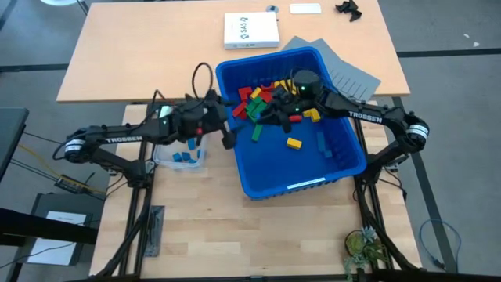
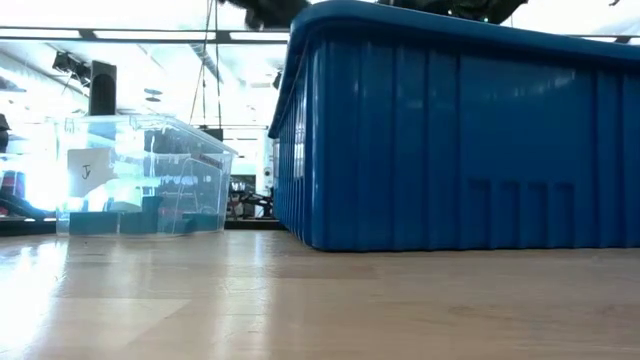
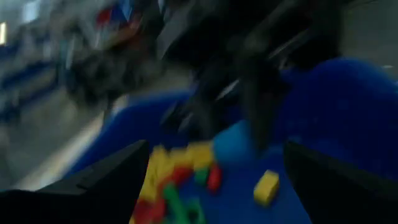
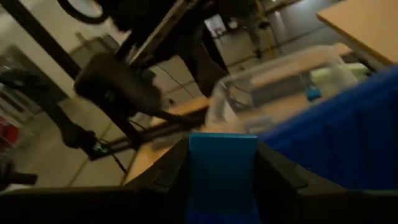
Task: Sort blocks
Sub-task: Put the blue block into the transparent bin
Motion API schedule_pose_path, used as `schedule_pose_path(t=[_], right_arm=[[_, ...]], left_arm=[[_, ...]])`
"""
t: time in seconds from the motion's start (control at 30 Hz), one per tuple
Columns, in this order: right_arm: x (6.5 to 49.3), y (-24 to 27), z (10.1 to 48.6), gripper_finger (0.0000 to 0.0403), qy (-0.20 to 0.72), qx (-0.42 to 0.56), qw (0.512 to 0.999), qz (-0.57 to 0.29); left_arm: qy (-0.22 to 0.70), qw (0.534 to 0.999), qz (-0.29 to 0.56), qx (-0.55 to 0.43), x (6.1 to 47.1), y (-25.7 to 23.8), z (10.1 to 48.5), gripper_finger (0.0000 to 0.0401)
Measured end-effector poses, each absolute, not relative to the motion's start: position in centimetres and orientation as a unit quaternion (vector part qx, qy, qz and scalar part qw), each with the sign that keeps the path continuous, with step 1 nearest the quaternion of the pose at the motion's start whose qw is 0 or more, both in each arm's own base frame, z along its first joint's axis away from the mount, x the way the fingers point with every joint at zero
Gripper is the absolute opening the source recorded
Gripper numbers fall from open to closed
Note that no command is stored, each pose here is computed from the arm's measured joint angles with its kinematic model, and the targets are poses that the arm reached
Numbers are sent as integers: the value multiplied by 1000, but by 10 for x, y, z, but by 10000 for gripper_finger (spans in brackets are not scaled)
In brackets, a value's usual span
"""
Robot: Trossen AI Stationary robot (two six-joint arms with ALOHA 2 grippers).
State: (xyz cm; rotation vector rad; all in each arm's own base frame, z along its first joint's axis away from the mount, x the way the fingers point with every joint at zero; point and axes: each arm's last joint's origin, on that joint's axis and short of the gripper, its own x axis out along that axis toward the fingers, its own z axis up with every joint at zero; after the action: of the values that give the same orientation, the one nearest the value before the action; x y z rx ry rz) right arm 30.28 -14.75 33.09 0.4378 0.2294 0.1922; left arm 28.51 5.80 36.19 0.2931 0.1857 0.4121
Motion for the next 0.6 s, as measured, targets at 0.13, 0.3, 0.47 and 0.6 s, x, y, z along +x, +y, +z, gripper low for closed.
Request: schedule_pose_path(t=[0.13,0.3,0.47,0.6], right_arm=[[306,-143,338,133,87,226,963,115],[308,-140,348,133,51,235,961,136],[310,-136,356,133,23,235,959,158],[311,-133,357,133,23,242,956,164]], left_arm=[[41,958,186,214,288,46,374,378],[44,952,189,238,291,46,372,378],[59,942,165,286,301,44,364,378],[51,931,149,329,314,39,356,378]])
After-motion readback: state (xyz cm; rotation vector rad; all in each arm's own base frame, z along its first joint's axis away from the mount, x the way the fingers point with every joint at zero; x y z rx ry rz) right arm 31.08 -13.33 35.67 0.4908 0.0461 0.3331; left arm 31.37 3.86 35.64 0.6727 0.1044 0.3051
